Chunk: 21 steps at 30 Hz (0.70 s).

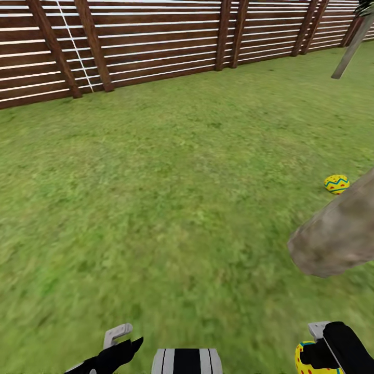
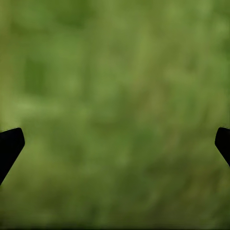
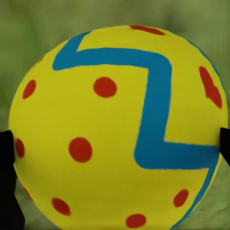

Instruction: Take the three Easter eggs out of the wicker basket on the lawn in the garden, then place them on the lawn next to a single tree (choose any tree) so that all three eggs are next to the same tree and none are left in the basket.

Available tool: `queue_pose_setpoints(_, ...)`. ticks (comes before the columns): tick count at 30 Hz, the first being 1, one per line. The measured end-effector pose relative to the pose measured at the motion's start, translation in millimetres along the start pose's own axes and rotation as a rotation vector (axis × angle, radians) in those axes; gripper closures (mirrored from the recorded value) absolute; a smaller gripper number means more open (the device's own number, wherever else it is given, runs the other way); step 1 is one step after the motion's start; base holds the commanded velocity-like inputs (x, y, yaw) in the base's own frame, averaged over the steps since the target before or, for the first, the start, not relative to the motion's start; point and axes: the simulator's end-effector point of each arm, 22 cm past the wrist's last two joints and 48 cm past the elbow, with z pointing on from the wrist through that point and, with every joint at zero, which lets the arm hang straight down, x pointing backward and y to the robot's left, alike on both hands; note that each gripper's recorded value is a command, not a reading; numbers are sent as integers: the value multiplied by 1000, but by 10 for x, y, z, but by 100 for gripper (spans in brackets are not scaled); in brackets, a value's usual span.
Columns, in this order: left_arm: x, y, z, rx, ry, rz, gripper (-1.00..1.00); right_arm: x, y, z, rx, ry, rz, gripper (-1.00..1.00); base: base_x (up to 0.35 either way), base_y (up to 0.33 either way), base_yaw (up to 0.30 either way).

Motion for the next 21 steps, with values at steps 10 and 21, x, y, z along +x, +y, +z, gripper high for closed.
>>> queue_pose_setpoints(10, 155, 74, 81, -12, 37, -9, -100, 97, 39, 142, -2, 40, -9, 100, 0, 0, 0)
queue_pose_setpoints(21, 328, 161, 160, -28, 78, -20, -100, 211, 62, 290, -3, 84, -16, 100, 0, 0, 0)
